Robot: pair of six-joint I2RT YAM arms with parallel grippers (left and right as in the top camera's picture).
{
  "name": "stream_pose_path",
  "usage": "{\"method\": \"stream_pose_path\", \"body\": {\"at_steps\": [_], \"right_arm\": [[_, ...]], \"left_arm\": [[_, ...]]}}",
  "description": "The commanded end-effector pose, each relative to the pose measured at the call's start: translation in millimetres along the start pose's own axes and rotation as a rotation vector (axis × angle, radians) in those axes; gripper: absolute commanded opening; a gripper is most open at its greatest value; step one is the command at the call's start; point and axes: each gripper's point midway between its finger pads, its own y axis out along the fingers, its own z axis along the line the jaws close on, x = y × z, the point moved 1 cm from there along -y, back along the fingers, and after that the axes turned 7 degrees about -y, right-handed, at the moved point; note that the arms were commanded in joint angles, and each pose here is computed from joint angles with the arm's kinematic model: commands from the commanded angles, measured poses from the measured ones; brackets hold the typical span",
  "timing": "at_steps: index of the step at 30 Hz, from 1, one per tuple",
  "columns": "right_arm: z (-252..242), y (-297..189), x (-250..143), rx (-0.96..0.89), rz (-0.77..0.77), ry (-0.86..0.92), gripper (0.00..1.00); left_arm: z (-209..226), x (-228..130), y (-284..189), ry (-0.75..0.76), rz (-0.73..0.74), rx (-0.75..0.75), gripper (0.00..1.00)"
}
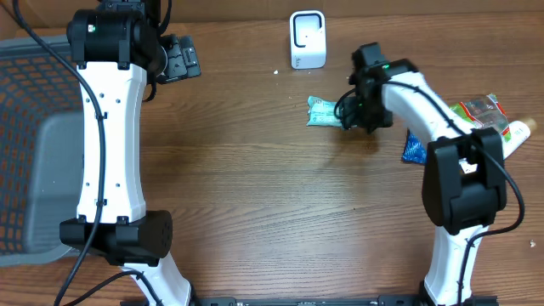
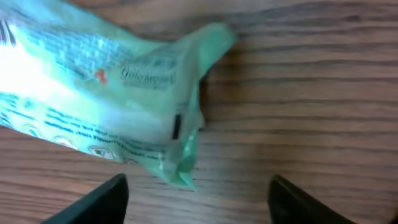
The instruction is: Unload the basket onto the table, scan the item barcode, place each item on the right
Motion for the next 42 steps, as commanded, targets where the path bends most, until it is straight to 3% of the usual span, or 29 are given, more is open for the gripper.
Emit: {"method": "stream_pose_path", "body": {"at_steps": [1,9,21,24,30,31,34,38,42], "right_arm": [[21,-37,25,0.206,-0.081,-0.023,0.79],[30,-37,45,0.417,-0.147,0.0,0.84],[19,7,40,0.376,-0.074,0.031,0.83],[17,19,40,0.378,-0.065,0.044,0.72],[15,41,36,0.379,-0.034,0.058,0.61],[15,44,35,0.378,-0.029,0.059,0.56],[14,56,31,0.379,-0.006,0.066,0.25],[19,61,26,0.411,0.017,0.073,0.05],[28,43,34,0.531,-0.01,0.082,0.04]], "left_arm": [[1,1,1,0.017,-0.005,0.011,1.0],[1,1,1,0.017,-0.005,0.011,1.0],[1,1,1,0.017,-0.005,0.011,1.0],[1,1,1,0.017,-0.005,0.011,1.0],[1,1,1,0.017,-0.005,0.011,1.0],[1,1,1,0.017,-0.005,0.011,0.99],[1,1,1,0.017,-0.005,0.011,1.0],[1,1,1,0.017,-0.005,0.011,1.0],[1,1,1,0.017,-0.005,0.011,1.0]]}}
